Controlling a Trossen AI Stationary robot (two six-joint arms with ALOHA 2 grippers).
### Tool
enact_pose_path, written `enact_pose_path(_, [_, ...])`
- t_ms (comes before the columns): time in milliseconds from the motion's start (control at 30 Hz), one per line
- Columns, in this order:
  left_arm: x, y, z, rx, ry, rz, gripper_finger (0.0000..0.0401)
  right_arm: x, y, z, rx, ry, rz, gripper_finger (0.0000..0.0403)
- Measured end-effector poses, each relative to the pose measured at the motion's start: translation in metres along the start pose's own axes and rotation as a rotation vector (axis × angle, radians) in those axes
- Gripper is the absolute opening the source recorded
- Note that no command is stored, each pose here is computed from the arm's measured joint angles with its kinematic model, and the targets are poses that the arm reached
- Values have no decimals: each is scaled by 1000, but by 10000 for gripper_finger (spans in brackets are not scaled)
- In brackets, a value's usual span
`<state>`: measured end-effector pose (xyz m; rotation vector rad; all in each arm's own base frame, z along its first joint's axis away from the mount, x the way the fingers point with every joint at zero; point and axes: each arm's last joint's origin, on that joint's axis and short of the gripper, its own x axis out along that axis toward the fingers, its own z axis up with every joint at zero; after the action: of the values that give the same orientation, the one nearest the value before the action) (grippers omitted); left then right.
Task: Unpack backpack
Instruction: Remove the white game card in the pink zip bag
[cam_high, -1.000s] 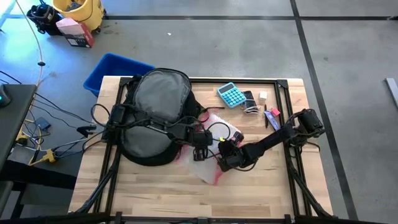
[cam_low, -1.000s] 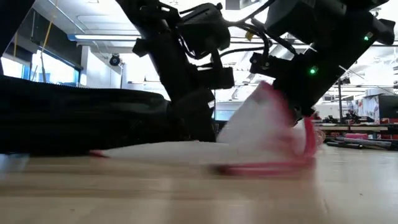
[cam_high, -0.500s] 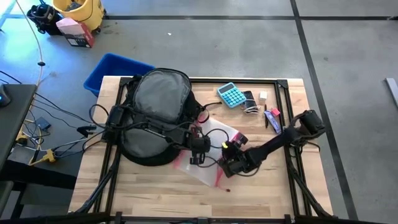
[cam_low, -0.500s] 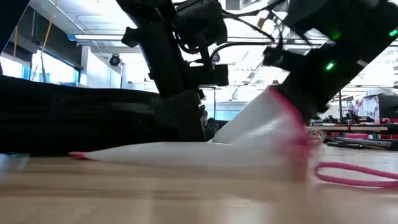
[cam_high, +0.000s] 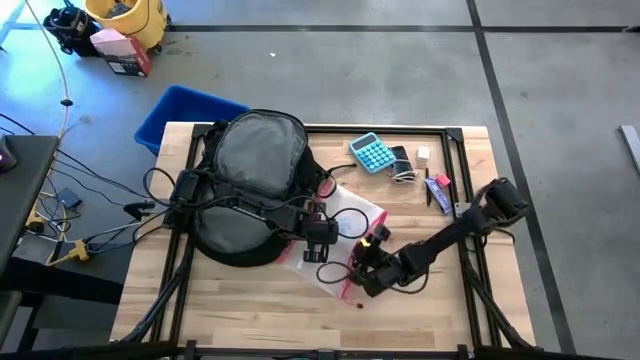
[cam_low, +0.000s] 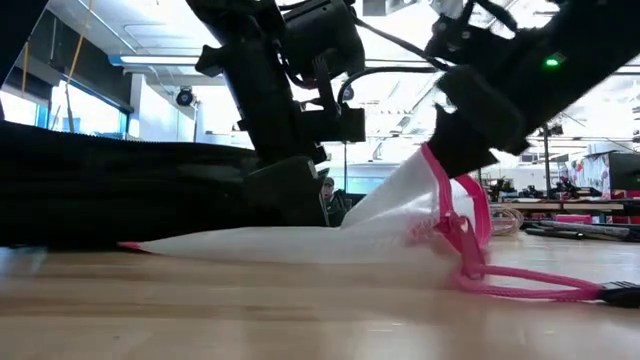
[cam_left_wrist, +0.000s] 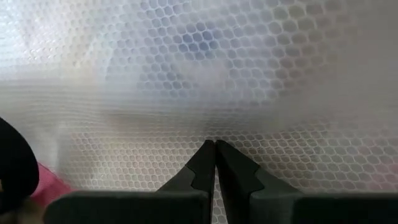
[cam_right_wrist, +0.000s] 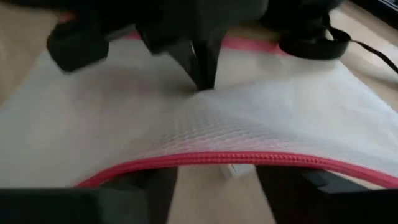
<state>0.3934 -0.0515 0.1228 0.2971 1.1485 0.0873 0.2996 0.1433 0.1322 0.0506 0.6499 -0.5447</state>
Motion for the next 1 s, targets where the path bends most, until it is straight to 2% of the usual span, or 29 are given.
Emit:
enact_pose_path(167, [0, -1, 3, 0, -36, -40, 0, 18, -7, 17, 63, -8, 47, 295])
enact_pose_path(300, [0, -2, 5, 19, -55, -71, 0, 28, -16, 21, 135, 72, 87, 318])
enact_pose_path(400, [0, -3, 5, 20, -59, -78, 0, 30, -17, 20, 139, 134, 138, 320])
enact_pose_path(500, [0, -3, 5, 20, -57, -79, 0, 28, -19, 13, 136, 187, 109, 320])
enact_pose_path(633, [0, -3, 4, 21, -49, -79, 0, 24, -26, 0, 147, 287, 17, 316])
enact_pose_path(767, [0, -3, 3, 22, -36, -80, 0, 19, -37, -10, 168, 356, -121, 302])
enact_pose_path(900, [0, -3, 3, 24, -32, -80, 0, 12, -44, -18, 186, 369, -233, 284])
enact_pose_path(1000, [0, -3, 3, 25, -31, -80, 0, 7, -40, -20, 176, 328, -236, 271])
